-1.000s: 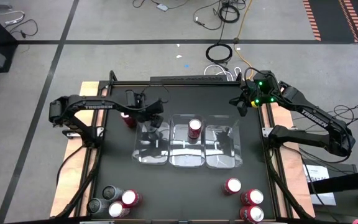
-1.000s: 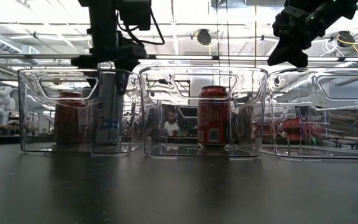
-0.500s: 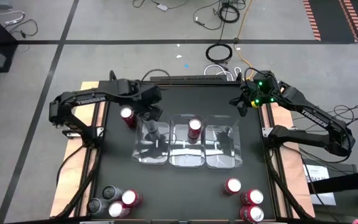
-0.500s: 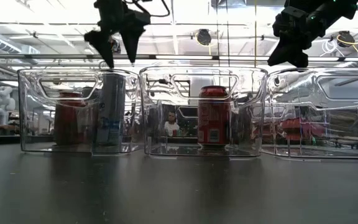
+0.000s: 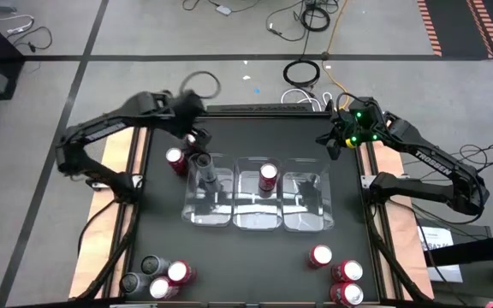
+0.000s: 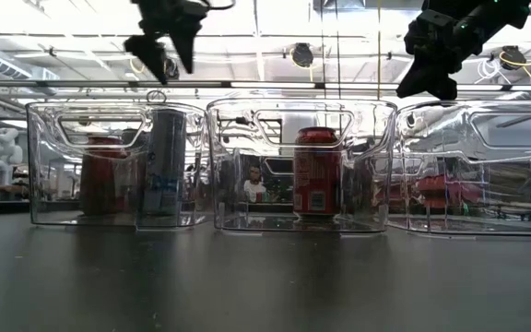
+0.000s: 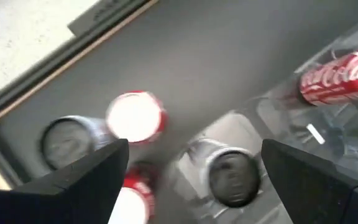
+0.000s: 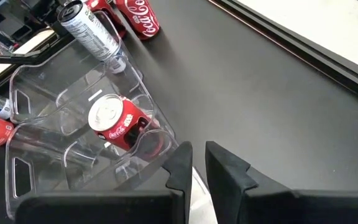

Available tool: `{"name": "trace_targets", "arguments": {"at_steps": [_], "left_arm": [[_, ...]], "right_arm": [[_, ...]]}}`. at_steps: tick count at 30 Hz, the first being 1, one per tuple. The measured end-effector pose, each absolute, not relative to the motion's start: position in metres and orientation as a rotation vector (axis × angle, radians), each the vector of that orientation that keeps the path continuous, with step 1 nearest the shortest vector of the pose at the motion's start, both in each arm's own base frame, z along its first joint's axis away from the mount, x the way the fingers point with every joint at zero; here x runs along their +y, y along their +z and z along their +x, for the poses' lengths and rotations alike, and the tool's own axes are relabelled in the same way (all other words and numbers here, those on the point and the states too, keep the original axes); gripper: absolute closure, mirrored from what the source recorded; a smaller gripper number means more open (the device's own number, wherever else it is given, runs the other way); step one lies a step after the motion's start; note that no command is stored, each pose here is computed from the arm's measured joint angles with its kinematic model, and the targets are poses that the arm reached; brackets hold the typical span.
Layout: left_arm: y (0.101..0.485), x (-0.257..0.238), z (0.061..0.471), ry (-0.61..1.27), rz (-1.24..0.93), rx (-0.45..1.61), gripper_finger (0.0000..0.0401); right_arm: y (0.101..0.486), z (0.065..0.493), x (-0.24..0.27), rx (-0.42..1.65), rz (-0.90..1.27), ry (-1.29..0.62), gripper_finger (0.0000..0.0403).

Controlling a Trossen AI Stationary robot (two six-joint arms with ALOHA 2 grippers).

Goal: Sort soda cans
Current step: Put the white-blue soda can into the left transparent bin

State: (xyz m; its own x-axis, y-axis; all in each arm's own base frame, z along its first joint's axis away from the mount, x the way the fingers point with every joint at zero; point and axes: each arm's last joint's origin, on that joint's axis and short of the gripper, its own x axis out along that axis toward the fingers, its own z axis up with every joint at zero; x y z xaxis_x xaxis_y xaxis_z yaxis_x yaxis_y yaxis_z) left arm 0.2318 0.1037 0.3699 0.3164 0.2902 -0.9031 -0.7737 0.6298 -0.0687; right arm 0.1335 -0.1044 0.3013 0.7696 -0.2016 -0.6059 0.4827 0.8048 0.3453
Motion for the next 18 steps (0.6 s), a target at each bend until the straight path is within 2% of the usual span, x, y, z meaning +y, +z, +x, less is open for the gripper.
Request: {"name": "trace_targets", "arguments": {"at_steps": [9,18], "left_arm": [[0.370,0.135,0.156,0.903,-0.634,0.823,0.0026],[0.347,0.147,0.153,0.953,-0.625,0.918,0.0026]], "right_arm": [[0.304,0.135,-0.106,0.539,0.536,-0.402,0.0367],[0.308,0.137,-0.108,0.492,0.541,-0.408,0.0367]]}}
